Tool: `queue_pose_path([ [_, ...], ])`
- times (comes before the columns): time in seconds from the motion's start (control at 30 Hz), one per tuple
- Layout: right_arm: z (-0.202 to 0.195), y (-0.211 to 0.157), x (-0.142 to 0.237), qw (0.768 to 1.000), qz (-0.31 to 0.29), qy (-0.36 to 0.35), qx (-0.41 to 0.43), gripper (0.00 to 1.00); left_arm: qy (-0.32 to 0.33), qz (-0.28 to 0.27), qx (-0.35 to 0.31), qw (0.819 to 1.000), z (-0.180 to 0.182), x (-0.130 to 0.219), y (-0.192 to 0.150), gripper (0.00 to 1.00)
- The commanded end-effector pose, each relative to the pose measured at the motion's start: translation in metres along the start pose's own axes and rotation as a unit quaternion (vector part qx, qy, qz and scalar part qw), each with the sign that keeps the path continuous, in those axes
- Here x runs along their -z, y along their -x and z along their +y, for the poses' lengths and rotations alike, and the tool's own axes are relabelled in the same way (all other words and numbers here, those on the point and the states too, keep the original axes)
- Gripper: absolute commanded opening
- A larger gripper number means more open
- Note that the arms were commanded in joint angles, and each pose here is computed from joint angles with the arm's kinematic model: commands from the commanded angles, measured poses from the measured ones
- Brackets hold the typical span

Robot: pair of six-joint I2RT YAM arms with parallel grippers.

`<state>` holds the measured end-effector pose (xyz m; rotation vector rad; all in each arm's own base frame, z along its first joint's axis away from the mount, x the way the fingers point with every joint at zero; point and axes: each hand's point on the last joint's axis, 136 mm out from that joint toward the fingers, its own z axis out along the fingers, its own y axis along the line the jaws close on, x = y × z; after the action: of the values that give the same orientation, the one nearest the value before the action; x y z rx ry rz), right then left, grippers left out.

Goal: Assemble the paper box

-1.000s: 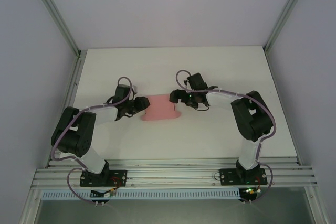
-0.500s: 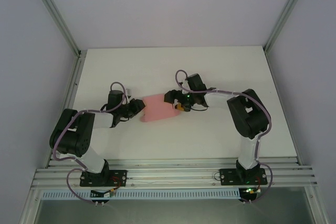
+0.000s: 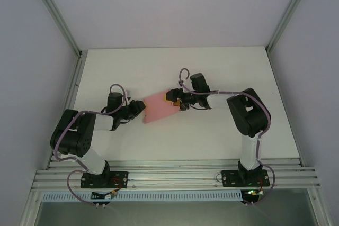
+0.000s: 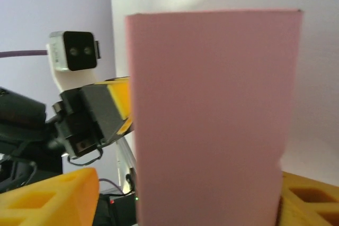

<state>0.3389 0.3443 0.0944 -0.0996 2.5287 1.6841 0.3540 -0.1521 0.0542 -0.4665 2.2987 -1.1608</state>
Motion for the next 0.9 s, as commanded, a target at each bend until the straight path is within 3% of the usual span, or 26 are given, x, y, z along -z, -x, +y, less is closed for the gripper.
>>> queue_pose_path([
  [0.0, 0.023, 0.002, 0.002, 0.999, 0.010, 0.049, 0.020, 0.61, -0.003, 0.000, -0.009, 1.000, -0.002, 0.003, 0.000, 0.22],
  [0.1, 0.017, 0.002, 0.003, 1.000, 0.009, 0.026, 0.013, 0.50, -0.010, -0.010, -0.027, 1.000, -0.011, 0.008, 0.005, 0.26],
  [0.2, 0.010, 0.003, 0.007, 1.000, 0.002, -0.003, 0.003, 0.49, -0.031, -0.028, -0.072, 0.997, -0.033, 0.016, 0.017, 0.35],
  [0.27, 0.005, 0.004, 0.011, 1.000, -0.005, -0.027, -0.015, 0.48, -0.067, -0.047, -0.141, 0.987, -0.063, 0.027, 0.027, 0.53],
  [0.33, 0.006, 0.005, 0.018, 0.999, -0.006, -0.033, -0.036, 0.44, -0.107, -0.066, -0.223, 0.967, -0.099, 0.044, 0.034, 0.79],
  [0.4, 0.011, 0.003, 0.027, 0.997, -0.002, -0.038, -0.073, 0.43, -0.139, -0.069, -0.320, 0.935, -0.136, 0.059, 0.027, 0.97],
  [0.43, 0.013, 0.002, 0.032, 0.995, 0.000, -0.041, -0.089, 0.42, -0.139, -0.067, -0.376, 0.914, -0.153, 0.065, 0.020, 1.00],
  [0.47, 0.012, 0.000, 0.037, 0.992, -0.002, -0.056, -0.113, 0.42, -0.132, -0.058, -0.429, 0.892, -0.165, 0.068, 0.009, 1.00],
  [0.6, 0.021, -0.008, 0.058, 0.979, 0.013, -0.079, -0.189, 0.37, -0.064, 0.040, -0.641, 0.764, -0.183, 0.068, -0.055, 1.00],
  [0.7, 0.034, -0.012, 0.073, 0.971, 0.020, -0.072, -0.228, 0.40, -0.064, 0.130, -0.710, 0.689, -0.173, 0.076, -0.091, 1.00],
  [0.73, 0.038, -0.013, 0.078, 0.968, 0.022, -0.069, -0.241, 0.40, -0.060, 0.143, -0.724, 0.672, -0.170, 0.076, -0.095, 1.00],
  [0.87, 0.036, -0.016, 0.094, 0.942, 0.006, -0.066, -0.329, 0.39, -0.017, 0.117, -0.746, 0.655, -0.172, 0.064, -0.079, 1.00],
])
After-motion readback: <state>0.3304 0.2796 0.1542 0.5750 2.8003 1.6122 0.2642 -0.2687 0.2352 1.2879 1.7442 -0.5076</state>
